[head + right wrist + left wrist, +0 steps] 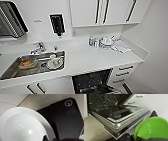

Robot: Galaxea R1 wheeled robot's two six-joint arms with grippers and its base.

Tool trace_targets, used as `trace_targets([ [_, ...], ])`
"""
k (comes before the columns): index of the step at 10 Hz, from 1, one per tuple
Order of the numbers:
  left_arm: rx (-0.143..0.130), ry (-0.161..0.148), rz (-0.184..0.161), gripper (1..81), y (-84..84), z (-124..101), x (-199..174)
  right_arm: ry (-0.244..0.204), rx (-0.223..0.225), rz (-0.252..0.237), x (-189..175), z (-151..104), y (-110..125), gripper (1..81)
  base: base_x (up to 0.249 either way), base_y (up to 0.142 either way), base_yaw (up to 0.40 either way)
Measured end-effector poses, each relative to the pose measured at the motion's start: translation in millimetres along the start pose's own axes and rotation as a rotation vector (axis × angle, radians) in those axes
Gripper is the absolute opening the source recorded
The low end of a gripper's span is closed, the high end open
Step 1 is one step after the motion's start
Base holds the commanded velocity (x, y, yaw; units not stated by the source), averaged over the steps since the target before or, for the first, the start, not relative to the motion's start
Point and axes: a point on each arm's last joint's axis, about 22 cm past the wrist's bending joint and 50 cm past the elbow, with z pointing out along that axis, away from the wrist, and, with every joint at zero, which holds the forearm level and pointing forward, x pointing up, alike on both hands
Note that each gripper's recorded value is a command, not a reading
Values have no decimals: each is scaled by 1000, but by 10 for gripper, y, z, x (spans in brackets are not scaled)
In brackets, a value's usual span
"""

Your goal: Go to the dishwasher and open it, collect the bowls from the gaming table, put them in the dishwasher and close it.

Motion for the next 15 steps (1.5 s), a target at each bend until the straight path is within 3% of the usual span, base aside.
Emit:
trace_targets([
  [4,35,-90,15,10,-18,335,614,-79,-12,57,-327,42,79,10,0,0,0],
  [6,21,-135,29,10,232,628,909,-110,-23,81,-446,32,146,10,0,0,0],
  [8,36,-140,73,10,478,801,1341,-116,-24,87,-469,34,156,10,0,0,0],
  [10,65,-138,84,10,611,947,1622,-116,-24,87,-468,34,156,10,0,0,0],
  [12,89,-121,40,10,587,1032,1769,-117,-24,88,-473,34,157,10,0,0,0],
  [13,103,-80,15,10,507,1039,1881,-117,-24,88,-472,32,159,10,0,0,0],
  [14,124,-11,22,10,431,1070,2084,-116,-24,89,-472,32,159,10,0,0,0],
  [15,137,40,39,10,440,1132,2283,-112,-21,89,-461,34,153,10,0,0,0],
])
